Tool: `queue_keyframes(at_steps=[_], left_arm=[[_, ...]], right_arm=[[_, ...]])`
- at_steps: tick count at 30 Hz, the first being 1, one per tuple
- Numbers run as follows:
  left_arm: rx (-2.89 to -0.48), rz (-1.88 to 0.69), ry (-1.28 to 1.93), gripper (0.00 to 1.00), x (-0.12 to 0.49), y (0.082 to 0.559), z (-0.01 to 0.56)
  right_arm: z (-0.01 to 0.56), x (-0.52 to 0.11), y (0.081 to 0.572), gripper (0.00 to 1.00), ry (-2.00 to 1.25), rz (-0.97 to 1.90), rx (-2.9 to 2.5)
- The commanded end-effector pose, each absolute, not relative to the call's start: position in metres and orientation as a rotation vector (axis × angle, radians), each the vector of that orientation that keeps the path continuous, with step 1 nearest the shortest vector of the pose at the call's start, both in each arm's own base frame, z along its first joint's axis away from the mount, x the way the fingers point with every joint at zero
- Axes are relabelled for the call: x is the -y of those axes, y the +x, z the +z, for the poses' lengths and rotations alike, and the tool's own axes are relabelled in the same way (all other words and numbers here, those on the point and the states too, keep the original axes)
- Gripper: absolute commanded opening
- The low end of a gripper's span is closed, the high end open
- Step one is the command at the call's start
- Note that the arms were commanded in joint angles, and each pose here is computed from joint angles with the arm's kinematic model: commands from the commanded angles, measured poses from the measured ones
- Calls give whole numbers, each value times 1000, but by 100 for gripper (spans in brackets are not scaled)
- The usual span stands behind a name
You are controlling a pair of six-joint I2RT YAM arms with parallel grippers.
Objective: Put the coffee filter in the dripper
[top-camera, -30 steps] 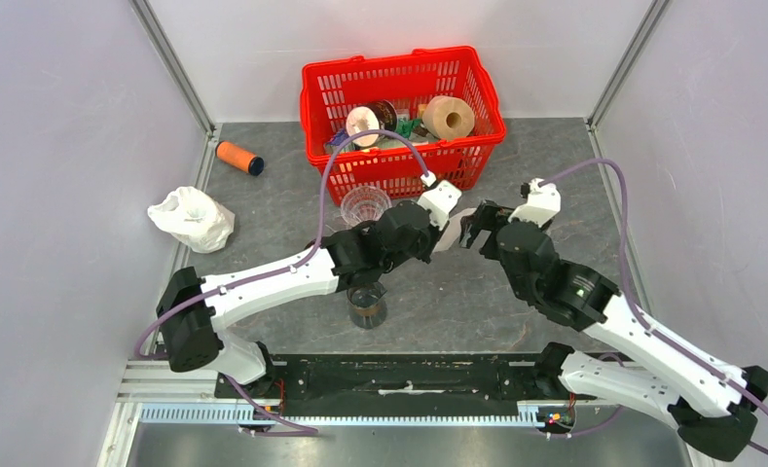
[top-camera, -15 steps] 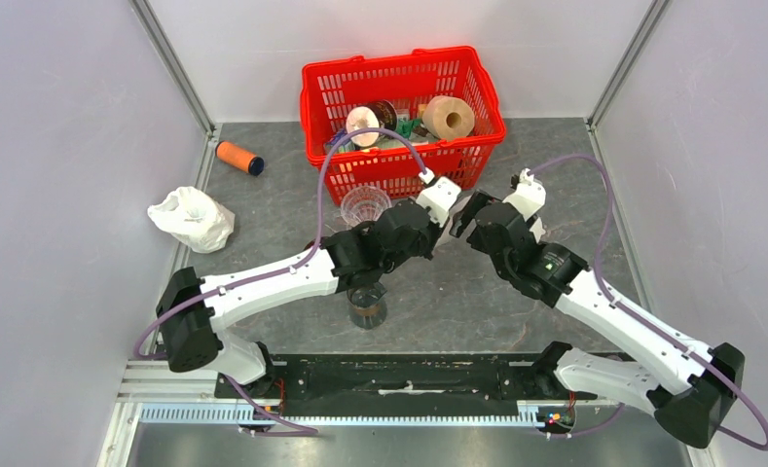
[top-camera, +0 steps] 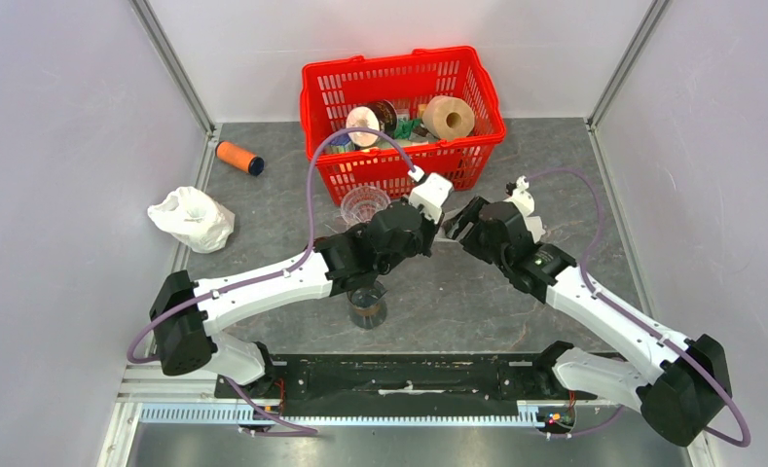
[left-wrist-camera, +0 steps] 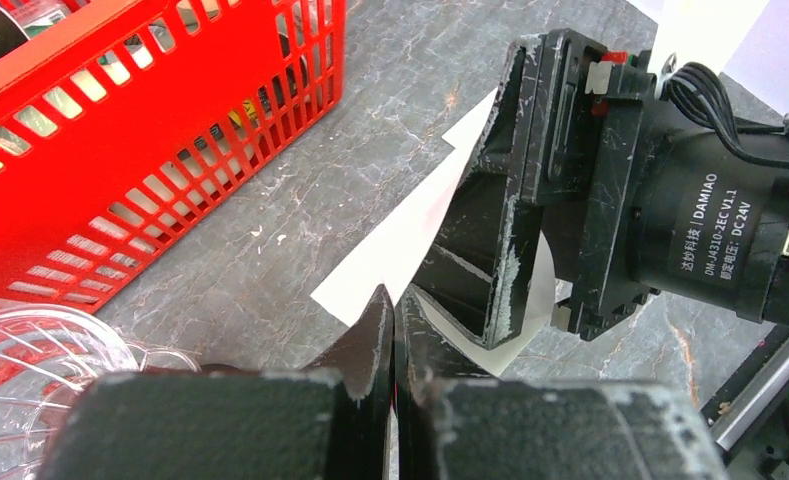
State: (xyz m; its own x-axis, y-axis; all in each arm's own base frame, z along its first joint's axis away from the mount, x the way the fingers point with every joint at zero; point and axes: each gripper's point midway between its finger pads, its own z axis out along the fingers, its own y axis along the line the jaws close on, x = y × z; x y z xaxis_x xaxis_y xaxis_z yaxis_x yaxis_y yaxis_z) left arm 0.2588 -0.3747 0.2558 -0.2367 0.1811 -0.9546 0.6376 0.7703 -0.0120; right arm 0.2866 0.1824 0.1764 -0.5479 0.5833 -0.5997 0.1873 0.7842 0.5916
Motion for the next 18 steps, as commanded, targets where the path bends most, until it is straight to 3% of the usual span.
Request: queue_keyframes(at_steps=[1,8,18], left_arm=[[-1735,-528,508,2,370,263,284],[-1709,-495,422,2,360,271,295],[-1729,-460,368,2,354,276,292]], right_arm=[[175,-183,288,78,609,645,-2102],[153,-172,281,81,625,592,-2148],[148,-164,273,96,467,532,-2165]])
